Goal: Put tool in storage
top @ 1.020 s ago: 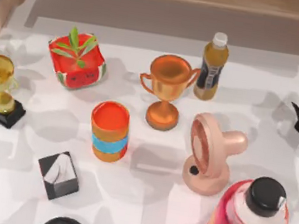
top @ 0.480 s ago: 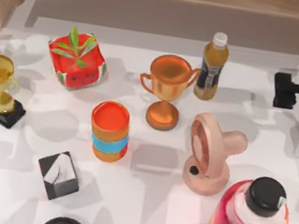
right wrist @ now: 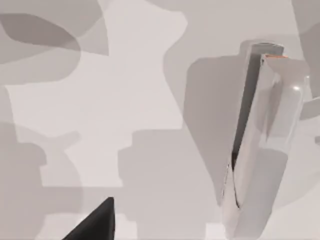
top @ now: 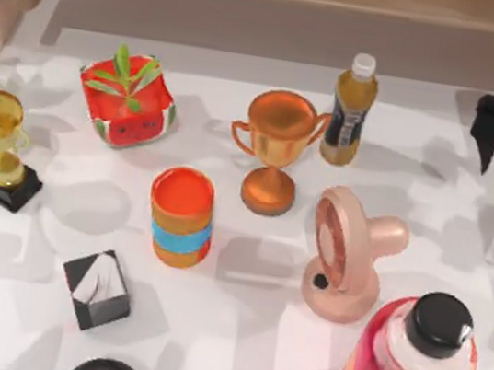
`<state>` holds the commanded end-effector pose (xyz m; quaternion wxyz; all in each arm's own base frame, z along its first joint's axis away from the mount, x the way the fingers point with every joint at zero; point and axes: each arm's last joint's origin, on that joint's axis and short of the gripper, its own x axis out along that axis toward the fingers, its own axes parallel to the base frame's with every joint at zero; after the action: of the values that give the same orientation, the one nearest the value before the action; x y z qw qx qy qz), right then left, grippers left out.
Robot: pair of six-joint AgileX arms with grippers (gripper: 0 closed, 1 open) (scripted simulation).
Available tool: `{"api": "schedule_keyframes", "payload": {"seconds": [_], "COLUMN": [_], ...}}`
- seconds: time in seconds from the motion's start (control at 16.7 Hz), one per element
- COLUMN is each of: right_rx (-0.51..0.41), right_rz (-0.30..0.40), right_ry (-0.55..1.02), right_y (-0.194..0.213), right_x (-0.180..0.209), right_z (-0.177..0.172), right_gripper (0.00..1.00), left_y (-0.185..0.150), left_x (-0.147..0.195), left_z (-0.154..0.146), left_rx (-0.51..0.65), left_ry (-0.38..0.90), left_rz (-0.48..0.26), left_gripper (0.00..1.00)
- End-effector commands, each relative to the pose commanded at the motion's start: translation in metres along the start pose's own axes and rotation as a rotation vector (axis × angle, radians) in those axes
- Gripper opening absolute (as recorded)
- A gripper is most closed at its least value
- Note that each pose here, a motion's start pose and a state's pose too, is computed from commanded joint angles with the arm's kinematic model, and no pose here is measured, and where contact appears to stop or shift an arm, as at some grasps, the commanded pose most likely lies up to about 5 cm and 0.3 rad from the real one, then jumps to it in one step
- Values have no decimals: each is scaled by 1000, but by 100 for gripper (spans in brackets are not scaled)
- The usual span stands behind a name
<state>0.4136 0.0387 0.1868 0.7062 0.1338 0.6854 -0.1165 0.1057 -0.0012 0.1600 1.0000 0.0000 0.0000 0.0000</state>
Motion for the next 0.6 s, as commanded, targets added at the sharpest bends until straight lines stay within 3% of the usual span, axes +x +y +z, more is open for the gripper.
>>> {"api": "schedule_keyframes", "payload": {"seconds": [0.18,0.6], "right_rx": [45,41], "right_rz": [-26,-24], "right_ry": [24,22], "right_y": [-3,0], "right_x": [-2,0], "right_z": [2,0], "right_gripper": [100,100], "left_y": [0,0], "left_x": [0,0], "left_z": [0,0], "left_rx": [0,0], "left_ry": [0,0], "left_rz": [0,0], "left_gripper": [100,100]}}
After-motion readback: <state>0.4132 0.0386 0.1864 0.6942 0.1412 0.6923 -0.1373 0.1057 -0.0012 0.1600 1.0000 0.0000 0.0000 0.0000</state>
